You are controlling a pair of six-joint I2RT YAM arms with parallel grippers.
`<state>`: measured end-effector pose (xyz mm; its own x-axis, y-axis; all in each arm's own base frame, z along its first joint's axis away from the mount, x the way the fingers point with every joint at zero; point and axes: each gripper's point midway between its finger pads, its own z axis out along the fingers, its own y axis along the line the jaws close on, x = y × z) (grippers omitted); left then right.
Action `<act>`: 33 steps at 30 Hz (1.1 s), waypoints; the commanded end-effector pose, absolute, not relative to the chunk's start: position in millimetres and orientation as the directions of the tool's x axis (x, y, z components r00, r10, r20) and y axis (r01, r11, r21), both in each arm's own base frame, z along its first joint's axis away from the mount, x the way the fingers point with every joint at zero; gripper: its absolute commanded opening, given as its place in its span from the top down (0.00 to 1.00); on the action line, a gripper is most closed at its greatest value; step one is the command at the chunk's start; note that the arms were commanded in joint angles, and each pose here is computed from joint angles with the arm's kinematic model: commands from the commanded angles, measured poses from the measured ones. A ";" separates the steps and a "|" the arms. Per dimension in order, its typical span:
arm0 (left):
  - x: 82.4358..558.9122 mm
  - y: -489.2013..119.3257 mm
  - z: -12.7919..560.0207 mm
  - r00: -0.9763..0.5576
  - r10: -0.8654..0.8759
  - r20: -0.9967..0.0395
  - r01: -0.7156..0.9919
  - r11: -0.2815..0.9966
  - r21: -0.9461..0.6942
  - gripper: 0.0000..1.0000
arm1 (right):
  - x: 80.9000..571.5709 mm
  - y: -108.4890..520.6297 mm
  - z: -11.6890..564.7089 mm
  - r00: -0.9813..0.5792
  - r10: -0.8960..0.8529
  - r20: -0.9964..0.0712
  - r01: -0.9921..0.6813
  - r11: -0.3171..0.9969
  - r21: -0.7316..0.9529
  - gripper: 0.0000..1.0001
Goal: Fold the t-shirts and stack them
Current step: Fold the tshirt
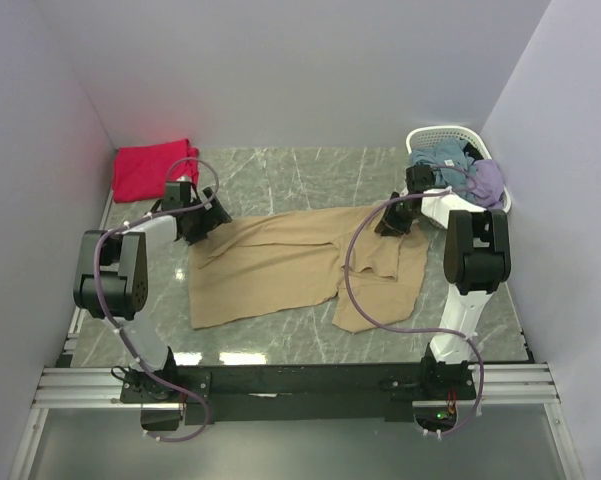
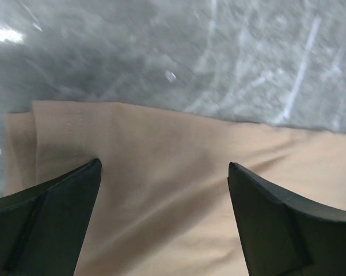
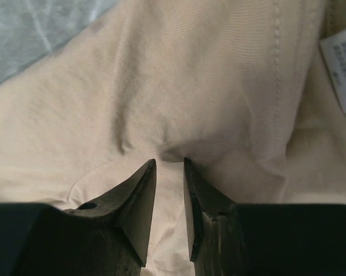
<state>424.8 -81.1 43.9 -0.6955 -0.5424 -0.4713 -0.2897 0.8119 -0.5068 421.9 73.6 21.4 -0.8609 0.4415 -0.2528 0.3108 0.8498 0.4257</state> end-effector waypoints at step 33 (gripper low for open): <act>458.1 -114.6 143.4 -0.633 -0.516 -0.577 -0.172 0.820 -0.545 0.01 | 419.7 84.0 98.4 -0.831 0.309 -0.462 0.155 0.927 0.342 0.58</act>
